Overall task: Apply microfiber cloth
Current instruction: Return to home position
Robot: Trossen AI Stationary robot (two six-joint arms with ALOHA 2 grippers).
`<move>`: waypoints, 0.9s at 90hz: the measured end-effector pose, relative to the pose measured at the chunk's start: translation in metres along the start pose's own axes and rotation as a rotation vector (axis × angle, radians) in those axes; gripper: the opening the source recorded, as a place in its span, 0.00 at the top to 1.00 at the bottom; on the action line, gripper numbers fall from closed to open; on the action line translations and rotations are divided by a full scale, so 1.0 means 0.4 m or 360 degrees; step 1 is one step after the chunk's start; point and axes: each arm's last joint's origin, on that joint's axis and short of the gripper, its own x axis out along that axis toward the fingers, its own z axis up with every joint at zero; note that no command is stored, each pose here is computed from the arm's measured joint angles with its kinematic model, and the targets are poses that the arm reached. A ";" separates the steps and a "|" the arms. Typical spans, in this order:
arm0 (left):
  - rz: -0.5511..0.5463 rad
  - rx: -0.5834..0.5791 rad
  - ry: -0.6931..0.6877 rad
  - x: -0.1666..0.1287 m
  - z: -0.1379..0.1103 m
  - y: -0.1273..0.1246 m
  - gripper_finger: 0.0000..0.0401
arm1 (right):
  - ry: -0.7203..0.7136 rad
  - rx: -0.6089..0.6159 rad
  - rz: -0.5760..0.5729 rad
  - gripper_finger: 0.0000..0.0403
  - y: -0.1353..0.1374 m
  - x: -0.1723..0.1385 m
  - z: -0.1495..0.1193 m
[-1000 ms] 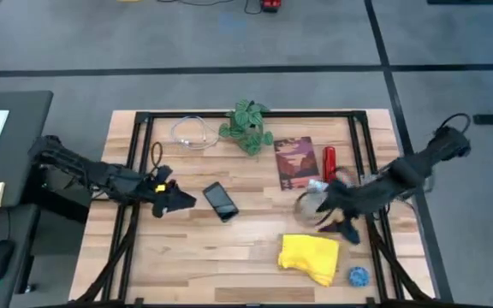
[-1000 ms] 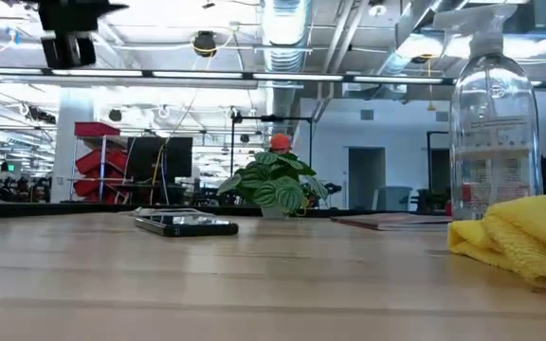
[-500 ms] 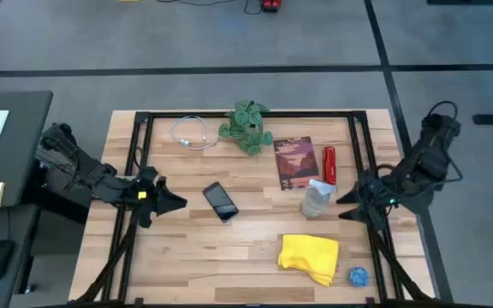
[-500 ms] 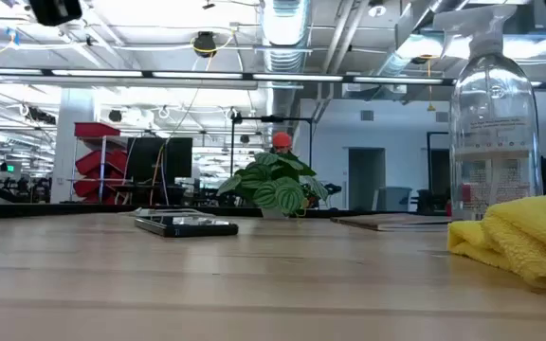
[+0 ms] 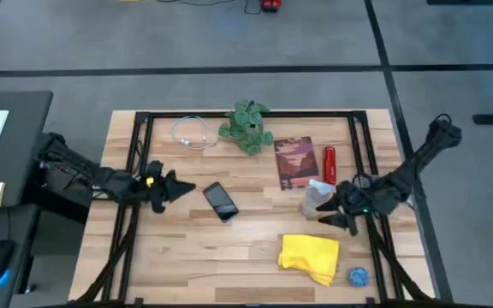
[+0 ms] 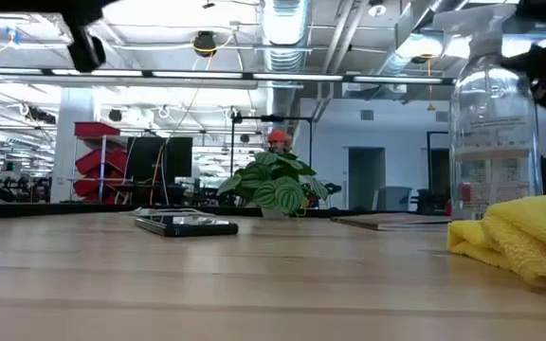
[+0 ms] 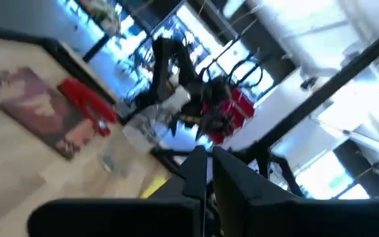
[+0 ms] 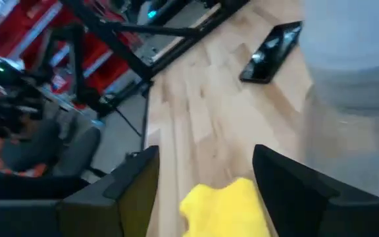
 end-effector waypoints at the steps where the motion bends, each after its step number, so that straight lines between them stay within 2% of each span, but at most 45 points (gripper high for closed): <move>1: 0.0000 -0.0001 -0.0003 0.000 0.001 0.004 1.00 | 0.0002 -0.0002 0.0005 0.47 -0.003 0.002 0.001; 19: -0.0018 0.0009 -0.0011 0.000 0.018 0.057 1.00 | -0.0042 -0.0054 0.0071 0.54 -0.049 0.029 0.032; 37: -0.0024 0.0195 -0.0025 -0.011 0.038 0.067 1.00 | -0.0117 -0.0129 0.0025 0.58 -0.075 0.036 0.064; 81: -0.0050 0.0406 0.0043 -0.097 0.057 0.078 1.00 | -0.0234 -0.0245 -0.0091 0.70 -0.129 0.053 0.092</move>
